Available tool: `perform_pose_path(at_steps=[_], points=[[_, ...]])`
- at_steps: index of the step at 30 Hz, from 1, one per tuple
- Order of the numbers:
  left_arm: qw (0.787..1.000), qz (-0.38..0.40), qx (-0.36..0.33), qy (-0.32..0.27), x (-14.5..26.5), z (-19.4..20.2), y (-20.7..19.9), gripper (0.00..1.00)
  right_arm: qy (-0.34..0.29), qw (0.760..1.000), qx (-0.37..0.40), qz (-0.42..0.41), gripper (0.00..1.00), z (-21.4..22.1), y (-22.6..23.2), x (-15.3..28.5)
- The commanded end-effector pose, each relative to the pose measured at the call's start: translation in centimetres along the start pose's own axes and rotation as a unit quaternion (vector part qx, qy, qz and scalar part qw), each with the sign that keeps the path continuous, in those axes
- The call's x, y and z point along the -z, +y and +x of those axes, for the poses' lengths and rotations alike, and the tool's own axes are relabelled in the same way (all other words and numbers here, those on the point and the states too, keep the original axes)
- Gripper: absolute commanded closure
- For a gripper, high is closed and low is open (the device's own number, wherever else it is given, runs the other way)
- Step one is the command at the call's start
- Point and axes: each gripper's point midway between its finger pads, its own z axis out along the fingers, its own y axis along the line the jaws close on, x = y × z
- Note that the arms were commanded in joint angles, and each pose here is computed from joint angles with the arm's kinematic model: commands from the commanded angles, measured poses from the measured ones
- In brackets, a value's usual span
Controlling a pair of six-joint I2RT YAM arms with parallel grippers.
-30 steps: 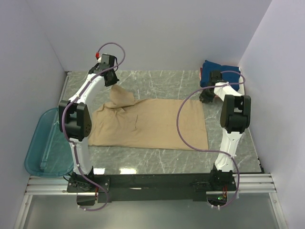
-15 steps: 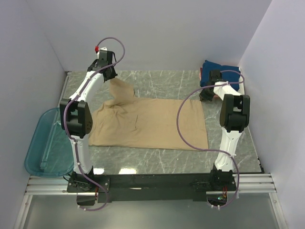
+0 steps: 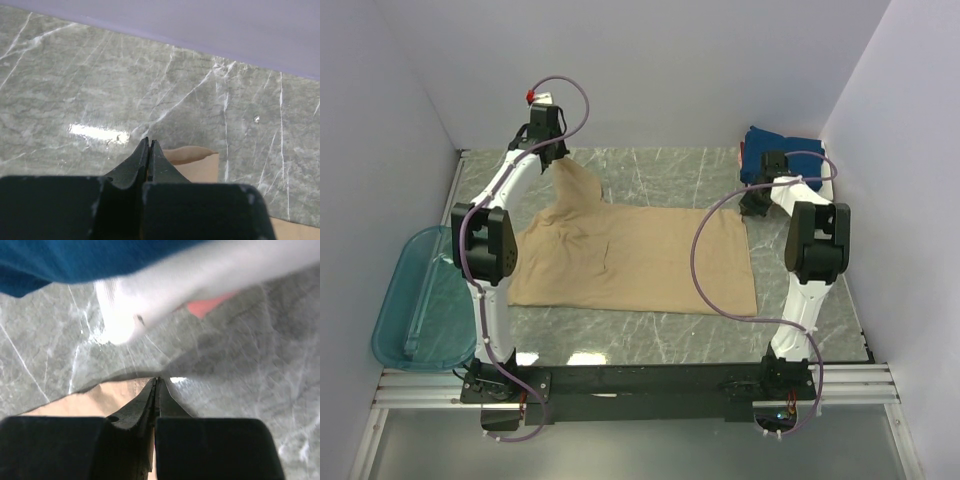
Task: Fold and stack the t-shirts
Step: Fold the tshirt
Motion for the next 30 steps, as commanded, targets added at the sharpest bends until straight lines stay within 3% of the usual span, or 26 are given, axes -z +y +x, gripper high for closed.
perform_pose_path(at_steps=[1, 13, 30], points=[[0.999, 0.027, 0.001, -0.045, -0.2, -3.0, -1.2, 1.0, -0.056, 0.998, -0.012, -0.025, 1.0, -3.1, 0.9, 3.4], [0.996, 0.038, 0.003, -0.075, -0.1, -4.4, -1.1, 0.99, -0.082, 0.995, -0.019, -0.048, 1.0, -3.9, 1.4, 4.8], [0.997, 0.064, 0.014, -0.045, 0.9, -3.2, -1.8, 1.0, -0.116, 0.99, -0.039, -0.072, 1.0, -3.3, 0.9, 8.3]])
